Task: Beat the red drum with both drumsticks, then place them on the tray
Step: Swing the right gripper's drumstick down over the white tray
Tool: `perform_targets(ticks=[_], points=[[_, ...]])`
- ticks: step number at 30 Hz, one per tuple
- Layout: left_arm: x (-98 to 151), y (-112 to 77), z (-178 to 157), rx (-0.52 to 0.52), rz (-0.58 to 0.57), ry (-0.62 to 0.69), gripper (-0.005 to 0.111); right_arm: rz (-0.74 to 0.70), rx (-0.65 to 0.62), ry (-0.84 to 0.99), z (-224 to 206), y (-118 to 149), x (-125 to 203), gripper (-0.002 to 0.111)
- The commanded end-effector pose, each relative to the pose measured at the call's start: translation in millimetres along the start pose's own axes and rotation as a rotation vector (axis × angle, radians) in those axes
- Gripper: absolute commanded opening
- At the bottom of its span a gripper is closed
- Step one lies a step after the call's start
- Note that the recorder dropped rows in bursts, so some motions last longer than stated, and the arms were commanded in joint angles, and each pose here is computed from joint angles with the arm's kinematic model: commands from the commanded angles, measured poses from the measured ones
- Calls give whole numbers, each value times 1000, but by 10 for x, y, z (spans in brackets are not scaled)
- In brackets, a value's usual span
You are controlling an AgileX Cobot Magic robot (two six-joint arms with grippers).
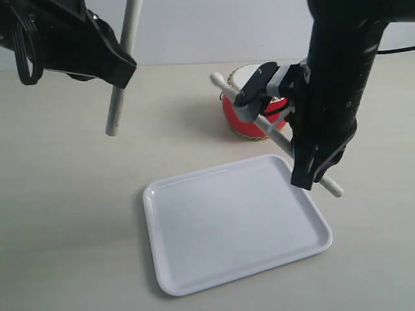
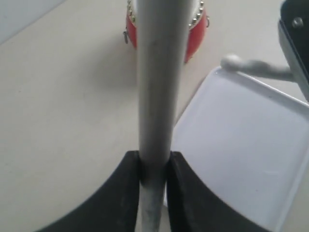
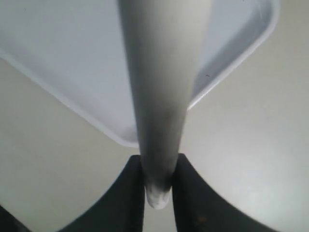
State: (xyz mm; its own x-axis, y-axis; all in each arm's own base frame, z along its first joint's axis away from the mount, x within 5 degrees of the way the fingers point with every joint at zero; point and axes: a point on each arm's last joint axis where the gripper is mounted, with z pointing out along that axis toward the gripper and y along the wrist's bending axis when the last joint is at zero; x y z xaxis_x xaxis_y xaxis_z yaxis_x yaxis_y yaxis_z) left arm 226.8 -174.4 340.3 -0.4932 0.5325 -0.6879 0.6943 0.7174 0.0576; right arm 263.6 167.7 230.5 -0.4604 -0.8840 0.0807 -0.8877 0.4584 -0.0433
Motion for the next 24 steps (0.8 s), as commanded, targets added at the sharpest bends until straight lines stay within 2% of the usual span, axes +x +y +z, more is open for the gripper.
perform_targets(ticks=[1, 7, 11, 14, 19, 24], points=[[66, 269, -109, -85, -50, -38, 0, -270, 115, 128, 175, 44, -120, 0], [230, 543, -88, -161, -124, -31, 0, -525, 307, 287, 351, 184, -382, 0], [317, 587, -21, -178, -133, -39, 0, -642, 419, 349, 439, 266, -607, 0], [348, 584, 9, -180, -119, -40, 0, -673, 494, 363, 490, 316, -795, 0], [338, 582, -19, -184, -108, -52, 0, -705, 518, 359, 625, 420, -1065, 0], [345, 571, -61, -185, -104, -59, 0, -730, 516, 371, 748, 479, -1177, 0]])
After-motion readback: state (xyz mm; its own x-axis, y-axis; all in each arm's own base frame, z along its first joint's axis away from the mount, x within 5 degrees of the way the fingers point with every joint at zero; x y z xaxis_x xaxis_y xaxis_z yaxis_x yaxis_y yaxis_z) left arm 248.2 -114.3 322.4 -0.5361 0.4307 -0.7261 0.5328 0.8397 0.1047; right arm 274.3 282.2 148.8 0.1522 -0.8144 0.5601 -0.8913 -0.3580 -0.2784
